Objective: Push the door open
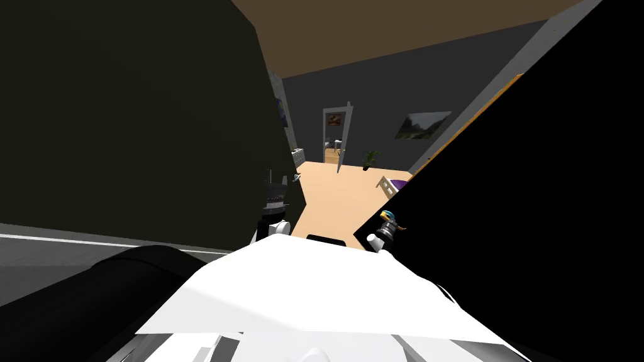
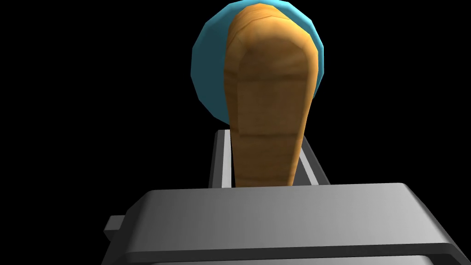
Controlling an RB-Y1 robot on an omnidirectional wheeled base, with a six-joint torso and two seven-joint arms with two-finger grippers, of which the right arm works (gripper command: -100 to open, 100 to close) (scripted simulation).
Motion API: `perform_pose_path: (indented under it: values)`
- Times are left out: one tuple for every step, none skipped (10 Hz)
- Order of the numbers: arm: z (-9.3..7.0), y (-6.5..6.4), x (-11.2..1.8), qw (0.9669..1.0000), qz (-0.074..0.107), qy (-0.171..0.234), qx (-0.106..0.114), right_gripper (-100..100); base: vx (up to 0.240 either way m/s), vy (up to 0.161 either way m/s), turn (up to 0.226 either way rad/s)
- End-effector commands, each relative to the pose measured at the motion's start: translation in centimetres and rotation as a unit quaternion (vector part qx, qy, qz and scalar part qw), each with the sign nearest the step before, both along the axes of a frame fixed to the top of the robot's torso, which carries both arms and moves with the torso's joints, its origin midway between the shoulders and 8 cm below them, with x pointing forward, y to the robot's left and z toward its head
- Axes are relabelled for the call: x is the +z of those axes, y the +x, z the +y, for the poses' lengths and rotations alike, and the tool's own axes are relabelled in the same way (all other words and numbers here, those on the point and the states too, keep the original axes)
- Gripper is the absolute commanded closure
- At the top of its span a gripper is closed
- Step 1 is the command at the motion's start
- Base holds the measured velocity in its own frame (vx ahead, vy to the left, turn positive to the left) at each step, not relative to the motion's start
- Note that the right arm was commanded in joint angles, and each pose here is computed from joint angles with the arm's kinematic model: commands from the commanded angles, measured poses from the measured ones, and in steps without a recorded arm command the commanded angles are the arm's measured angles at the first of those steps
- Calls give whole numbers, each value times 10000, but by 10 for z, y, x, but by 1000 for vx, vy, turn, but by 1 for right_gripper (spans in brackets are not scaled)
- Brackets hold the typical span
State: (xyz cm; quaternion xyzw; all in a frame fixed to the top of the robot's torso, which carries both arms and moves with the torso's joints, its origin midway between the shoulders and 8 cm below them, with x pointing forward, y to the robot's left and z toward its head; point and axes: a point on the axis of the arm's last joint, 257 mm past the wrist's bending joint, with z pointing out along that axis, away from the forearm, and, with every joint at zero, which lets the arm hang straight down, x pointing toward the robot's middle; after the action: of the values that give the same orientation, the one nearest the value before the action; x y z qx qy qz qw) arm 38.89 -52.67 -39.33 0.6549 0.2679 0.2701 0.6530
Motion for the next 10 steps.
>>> perform_pose_path:
  values:
    - [-16, -13, 0, 9997, 18, -14, -240, 100, 127, -28, -23]
    - [-19, -16, 0, 9996, 17, -14, -295, 100, 171, -70, -28]
    - [-25, -21, 0, 9992, 15, -15, -404, 100, 197, -94, -38]
    - [-31, -27, 1, 9987, 14, -16, -513, 100, 204, -71, -47]
    - [-37, -33, 1, 9981, 12, -17, -622, 100, 221, -86, -42]
    - [-37, -33, 1, 9981, 12, -17, -622, 100, 167, -71, -34]
    - [-46, -41, 1, 9969, 11, -18, -781, 100, 154, -72, -31]
    - [-51, -47, 1, 9961, 10, -19, -884, 100, 179, -69, -12]
    - [-56, -53, 1, 9951, 10, -19, -984, 100, 214, -74, -43]
    - [-61, -58, 1, 9942, 10, -19, -1077, 100, 193, -71, -48]
